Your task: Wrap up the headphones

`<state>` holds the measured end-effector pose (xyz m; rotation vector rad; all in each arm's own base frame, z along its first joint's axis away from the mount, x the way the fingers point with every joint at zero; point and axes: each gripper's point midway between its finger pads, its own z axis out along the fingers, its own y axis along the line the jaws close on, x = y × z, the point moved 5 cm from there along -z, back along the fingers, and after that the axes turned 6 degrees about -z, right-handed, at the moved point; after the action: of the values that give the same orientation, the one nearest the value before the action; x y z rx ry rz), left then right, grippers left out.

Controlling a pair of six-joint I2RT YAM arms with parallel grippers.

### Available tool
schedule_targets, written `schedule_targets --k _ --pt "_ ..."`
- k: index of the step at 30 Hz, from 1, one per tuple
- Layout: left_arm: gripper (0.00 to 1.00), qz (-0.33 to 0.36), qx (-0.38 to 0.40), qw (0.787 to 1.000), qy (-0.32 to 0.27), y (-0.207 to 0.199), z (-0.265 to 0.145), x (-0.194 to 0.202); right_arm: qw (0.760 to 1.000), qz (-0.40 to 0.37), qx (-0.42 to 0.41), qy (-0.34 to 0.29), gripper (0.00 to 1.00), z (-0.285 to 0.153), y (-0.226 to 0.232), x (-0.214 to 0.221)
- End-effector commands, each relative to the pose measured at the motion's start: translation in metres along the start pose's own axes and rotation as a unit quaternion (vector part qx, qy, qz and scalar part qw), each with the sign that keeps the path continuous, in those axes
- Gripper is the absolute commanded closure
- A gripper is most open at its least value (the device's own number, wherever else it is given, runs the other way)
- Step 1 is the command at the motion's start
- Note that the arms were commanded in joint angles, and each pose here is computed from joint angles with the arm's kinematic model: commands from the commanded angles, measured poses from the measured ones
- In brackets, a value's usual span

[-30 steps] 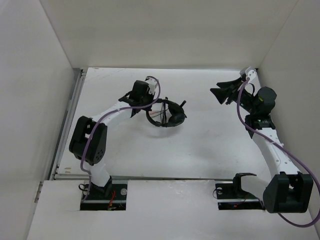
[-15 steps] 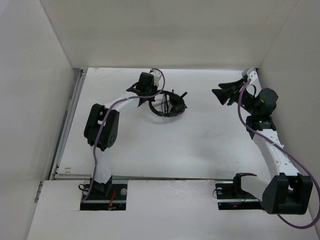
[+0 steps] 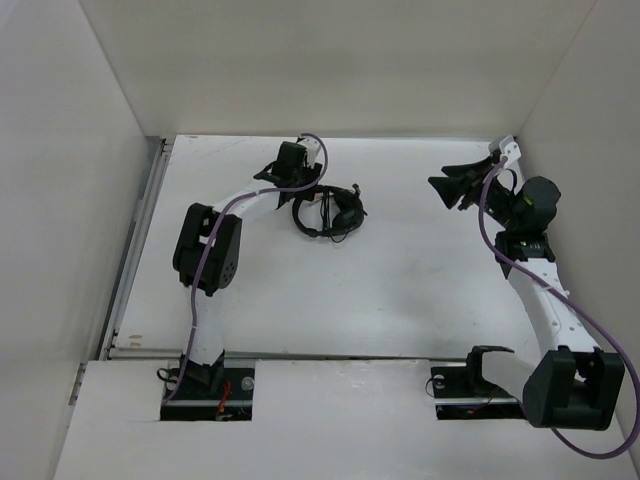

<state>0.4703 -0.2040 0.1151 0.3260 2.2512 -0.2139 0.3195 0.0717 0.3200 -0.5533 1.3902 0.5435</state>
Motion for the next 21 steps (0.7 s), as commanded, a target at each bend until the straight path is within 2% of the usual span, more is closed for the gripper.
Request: schedule_targets --k 1,3,7,12,15,17,19,21 --pt "0.48 -0.011 -0.003 0.999 -0.033 0.002 -0.014 -0.025 0.999 -0.024 -0.008 -0.026 0.48 -0.002 0.002 -0.014" --pt "0.40 -0.011 -0.003 0.999 -0.037 0.003 -0.023 -0.028 0.999 -0.026 -0.008 -0.025 0.48 -0.001 0.002 -0.013" --pt "0.18 -0.026 0.002 0.998 -0.061 0.001 -0.063 -0.046 0.999 -0.033 -0.007 -0.023 0.47 -0.001 0.002 -0.009" --pt "0.05 -0.030 0.027 0.993 -0.115 -0.011 -0.148 -0.079 0.998 -0.053 0.028 -0.008 0.45 -0.004 -0.007 0.000" --pt "0.00 0.015 0.026 0.986 -0.164 -0.007 -0.209 -0.095 0.994 -0.072 0.077 0.023 0.46 -0.008 -0.019 0.005" --pt "0.00 0.042 0.003 0.981 -0.192 0.011 -0.247 -0.099 0.988 -0.075 0.121 0.060 0.46 -0.013 -0.030 0.009" --pt "0.00 0.033 -0.033 0.980 -0.192 0.041 -0.274 -0.093 0.980 -0.069 0.150 0.109 0.48 -0.021 -0.037 0.014" --pt "0.00 0.018 -0.066 0.984 -0.166 0.069 -0.292 -0.078 0.974 -0.059 0.168 0.142 0.49 -0.028 -0.040 0.013"
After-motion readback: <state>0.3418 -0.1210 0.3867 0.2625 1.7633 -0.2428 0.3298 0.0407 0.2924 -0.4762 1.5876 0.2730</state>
